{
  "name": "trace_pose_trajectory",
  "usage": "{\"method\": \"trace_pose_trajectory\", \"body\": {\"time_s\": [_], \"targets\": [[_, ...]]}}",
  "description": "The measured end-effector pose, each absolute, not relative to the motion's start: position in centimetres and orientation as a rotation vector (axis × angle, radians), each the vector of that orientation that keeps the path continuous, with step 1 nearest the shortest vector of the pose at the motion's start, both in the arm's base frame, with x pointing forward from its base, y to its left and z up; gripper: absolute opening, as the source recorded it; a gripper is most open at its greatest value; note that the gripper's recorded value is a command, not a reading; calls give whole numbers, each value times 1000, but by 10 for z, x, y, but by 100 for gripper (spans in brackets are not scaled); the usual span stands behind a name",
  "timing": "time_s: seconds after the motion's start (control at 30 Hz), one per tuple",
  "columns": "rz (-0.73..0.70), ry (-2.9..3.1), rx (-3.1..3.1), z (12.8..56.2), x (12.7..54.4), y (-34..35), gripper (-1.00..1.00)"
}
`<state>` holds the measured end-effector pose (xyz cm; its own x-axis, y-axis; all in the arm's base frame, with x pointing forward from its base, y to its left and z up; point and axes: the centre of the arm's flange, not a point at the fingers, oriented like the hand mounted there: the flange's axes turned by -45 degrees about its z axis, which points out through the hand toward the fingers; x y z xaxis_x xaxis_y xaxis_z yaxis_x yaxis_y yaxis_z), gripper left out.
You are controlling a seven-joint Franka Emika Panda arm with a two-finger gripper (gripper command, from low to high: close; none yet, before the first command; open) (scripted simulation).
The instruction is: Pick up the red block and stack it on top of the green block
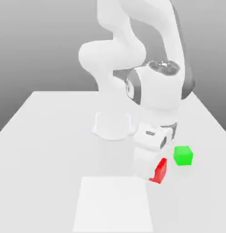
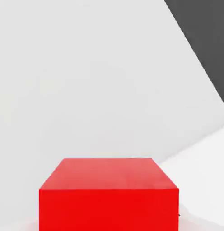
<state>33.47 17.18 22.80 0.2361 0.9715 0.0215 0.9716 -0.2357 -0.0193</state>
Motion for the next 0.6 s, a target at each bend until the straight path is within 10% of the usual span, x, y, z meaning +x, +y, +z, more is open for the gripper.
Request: {"method": "trace_pose_trajectory", "body": {"time_s": [0.27,0.5,0.53,0.6], "targets": [[2,-2635,-1704,240,212,249,-100],[4,-2680,-1642,187,203,252,-100],[3,-2680,-1641,182,203,252,100],[3,-2676,-1647,182,204,251,100]]}}
